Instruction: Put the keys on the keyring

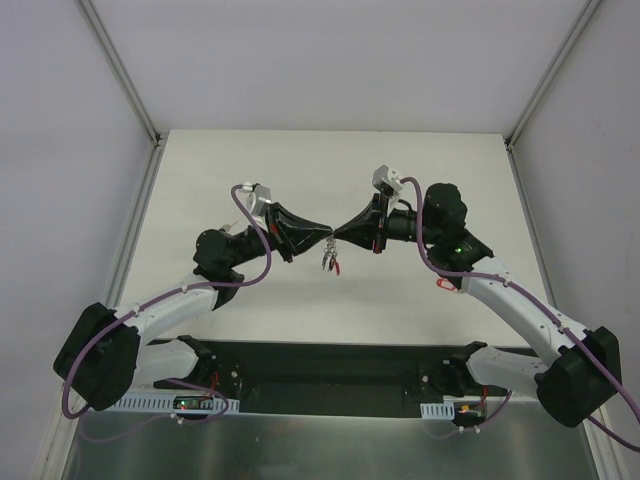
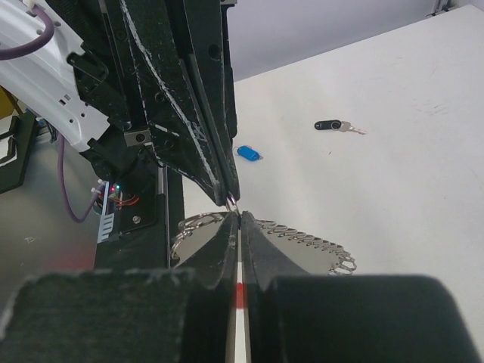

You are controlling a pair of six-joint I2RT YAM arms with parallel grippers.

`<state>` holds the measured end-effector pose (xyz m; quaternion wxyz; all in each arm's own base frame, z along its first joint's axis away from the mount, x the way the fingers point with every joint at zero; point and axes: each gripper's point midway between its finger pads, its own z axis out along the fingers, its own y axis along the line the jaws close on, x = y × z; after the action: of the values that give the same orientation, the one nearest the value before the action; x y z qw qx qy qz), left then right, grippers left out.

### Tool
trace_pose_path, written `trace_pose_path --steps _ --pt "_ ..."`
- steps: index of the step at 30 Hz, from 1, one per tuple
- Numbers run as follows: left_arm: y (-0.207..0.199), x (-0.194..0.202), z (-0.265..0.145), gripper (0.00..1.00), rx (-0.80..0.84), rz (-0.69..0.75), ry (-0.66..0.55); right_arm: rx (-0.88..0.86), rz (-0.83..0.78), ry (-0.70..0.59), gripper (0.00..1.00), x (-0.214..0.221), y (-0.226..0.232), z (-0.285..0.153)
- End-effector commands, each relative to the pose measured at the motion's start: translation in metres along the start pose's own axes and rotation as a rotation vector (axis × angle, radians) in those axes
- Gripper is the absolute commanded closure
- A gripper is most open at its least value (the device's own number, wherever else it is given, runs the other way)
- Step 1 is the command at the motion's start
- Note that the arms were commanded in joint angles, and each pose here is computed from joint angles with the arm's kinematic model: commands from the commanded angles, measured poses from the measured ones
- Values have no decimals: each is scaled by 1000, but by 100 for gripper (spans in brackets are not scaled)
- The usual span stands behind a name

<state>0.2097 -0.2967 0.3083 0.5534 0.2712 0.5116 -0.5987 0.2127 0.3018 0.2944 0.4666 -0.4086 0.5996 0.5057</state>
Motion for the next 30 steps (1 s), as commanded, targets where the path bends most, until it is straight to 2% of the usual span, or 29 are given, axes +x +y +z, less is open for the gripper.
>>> trace_pose_path --steps 1,9,13,16,20,24,30 --pt "-17 -24 2 100 53 62 -92 -22 -61 -40 99 -13 7 -3" --pt "-16 -21 -1 100 19 86 -38 -23 -59 -38 99 -14 8 -3" --pt "-15 -18 1 100 16 97 20 -36 -52 -12 88 -11 9 -2" --pt "-17 -12 1 100 29 87 76 -42 -68 5 85 -10 11 -4" --pt "-21 -11 0 100 48 86 95 -61 -83 28 84 -9 14 -4" --pt "-26 -13 1 100 68 89 99 -79 -93 55 79 -6 16 -1" --pt "-29 -11 2 100 94 79 122 -110 -107 79 78 -2 22 1"
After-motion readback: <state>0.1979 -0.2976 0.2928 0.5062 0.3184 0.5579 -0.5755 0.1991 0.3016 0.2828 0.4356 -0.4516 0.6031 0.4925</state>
